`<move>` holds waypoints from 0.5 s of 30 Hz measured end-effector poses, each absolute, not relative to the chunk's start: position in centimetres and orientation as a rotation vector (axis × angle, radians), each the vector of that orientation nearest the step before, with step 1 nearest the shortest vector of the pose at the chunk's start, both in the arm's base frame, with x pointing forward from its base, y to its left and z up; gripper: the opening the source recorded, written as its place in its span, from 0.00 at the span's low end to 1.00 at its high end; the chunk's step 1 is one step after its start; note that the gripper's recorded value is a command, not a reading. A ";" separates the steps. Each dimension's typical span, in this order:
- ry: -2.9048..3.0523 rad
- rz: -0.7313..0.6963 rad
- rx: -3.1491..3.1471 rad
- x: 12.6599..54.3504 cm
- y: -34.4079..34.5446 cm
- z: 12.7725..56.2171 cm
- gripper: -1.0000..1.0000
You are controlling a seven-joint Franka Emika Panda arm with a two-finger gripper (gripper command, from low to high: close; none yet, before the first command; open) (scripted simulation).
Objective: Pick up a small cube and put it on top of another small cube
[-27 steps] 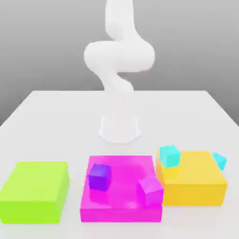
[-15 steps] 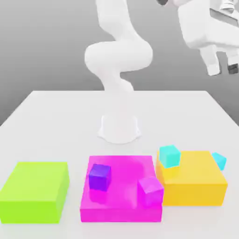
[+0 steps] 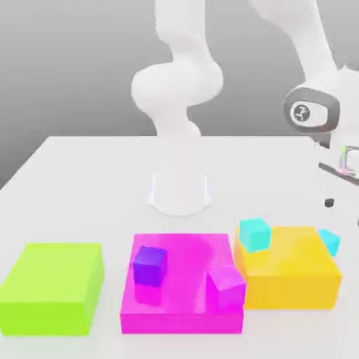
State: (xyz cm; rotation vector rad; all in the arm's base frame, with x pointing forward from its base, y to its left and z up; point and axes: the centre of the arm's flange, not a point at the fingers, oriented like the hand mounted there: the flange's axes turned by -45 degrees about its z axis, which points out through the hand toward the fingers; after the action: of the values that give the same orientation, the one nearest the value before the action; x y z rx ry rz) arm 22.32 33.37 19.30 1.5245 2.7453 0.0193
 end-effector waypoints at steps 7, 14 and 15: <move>2.765 0.001 1.491 21.9 33.2 13.1 0.00; 2.765 -0.003 1.489 21.9 33.2 13.6 0.00; 2.765 -0.003 1.489 21.9 33.3 14.4 0.00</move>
State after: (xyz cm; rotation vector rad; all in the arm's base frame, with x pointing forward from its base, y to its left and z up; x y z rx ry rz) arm 21.90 33.26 14.45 1.4891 2.7650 -0.0025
